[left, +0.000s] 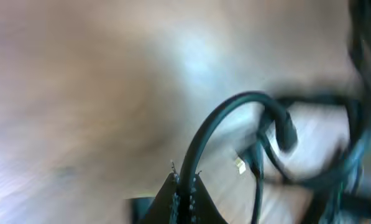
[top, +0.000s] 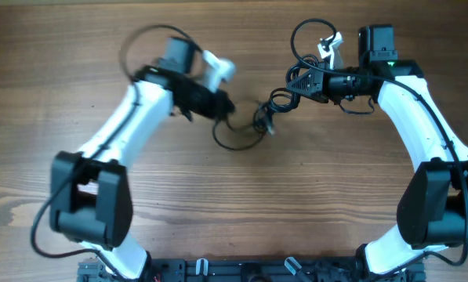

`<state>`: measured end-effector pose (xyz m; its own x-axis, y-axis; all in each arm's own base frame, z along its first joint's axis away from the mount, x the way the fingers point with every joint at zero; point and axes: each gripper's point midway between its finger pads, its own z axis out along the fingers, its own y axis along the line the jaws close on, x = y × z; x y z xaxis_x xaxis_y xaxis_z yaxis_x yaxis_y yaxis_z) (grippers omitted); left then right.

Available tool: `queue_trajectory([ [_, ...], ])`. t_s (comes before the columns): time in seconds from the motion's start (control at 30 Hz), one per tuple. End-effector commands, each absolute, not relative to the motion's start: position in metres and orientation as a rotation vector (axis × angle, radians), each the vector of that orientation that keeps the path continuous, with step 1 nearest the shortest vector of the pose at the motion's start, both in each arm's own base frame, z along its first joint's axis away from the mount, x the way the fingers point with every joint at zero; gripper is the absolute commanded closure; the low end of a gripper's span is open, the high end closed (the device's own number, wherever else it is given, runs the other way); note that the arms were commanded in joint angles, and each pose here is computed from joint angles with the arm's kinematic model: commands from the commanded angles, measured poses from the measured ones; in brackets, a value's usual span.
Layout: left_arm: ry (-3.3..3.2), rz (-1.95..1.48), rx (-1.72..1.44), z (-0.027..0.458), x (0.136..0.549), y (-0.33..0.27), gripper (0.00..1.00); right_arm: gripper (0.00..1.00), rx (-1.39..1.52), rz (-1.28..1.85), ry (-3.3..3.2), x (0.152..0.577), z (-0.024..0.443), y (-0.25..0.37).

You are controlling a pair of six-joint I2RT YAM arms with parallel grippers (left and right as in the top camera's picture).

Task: Untangle cables

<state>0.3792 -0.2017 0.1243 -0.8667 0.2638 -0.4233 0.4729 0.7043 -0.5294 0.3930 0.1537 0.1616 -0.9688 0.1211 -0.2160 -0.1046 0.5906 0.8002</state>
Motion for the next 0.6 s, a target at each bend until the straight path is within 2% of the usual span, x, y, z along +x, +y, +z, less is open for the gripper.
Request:
queue_trajectory([
  [0.0, 2.554, -0.921, -0.134, 0.179, 0.427, -0.125, 0.96, 0.95, 0.107, 1.347, 2.587, 0.397, 0.164, 0.153],
  [0.07, 2.572, -0.929, -0.410, 0.174, 0.428, -0.087, 0.96, 0.95, 0.251, 1.292, 2.625, 0.402, 0.157, 0.143],
  [0.2, 2.639, -0.788, -0.558, 0.157, 0.418, -0.056, 0.95, 0.95, 0.448, 1.188, 2.645, 0.412, 0.148, 0.125],
  [0.23, 2.644, -0.796, -0.547, 0.157, 0.417, -0.059, 0.86, 0.95, 0.471, 1.194, 2.645, 0.412, 0.148, 0.125],
  [0.27, 2.648, -0.812, -0.522, 0.158, 0.416, -0.064, 0.77, 0.95, 0.473, 1.194, 2.642, 0.413, 0.148, 0.125],
  [0.4, 2.599, -1.062, -0.074, 0.179, 0.403, -0.120, 0.50, 0.95, 0.486, 1.197, 2.641, 0.413, 0.148, 0.125],
  [0.57, 2.462, -1.132, 0.250, 0.208, 0.397, -0.186, 0.45, 0.95, 0.432, 1.204, 2.631, 0.414, 0.150, 0.127],
])
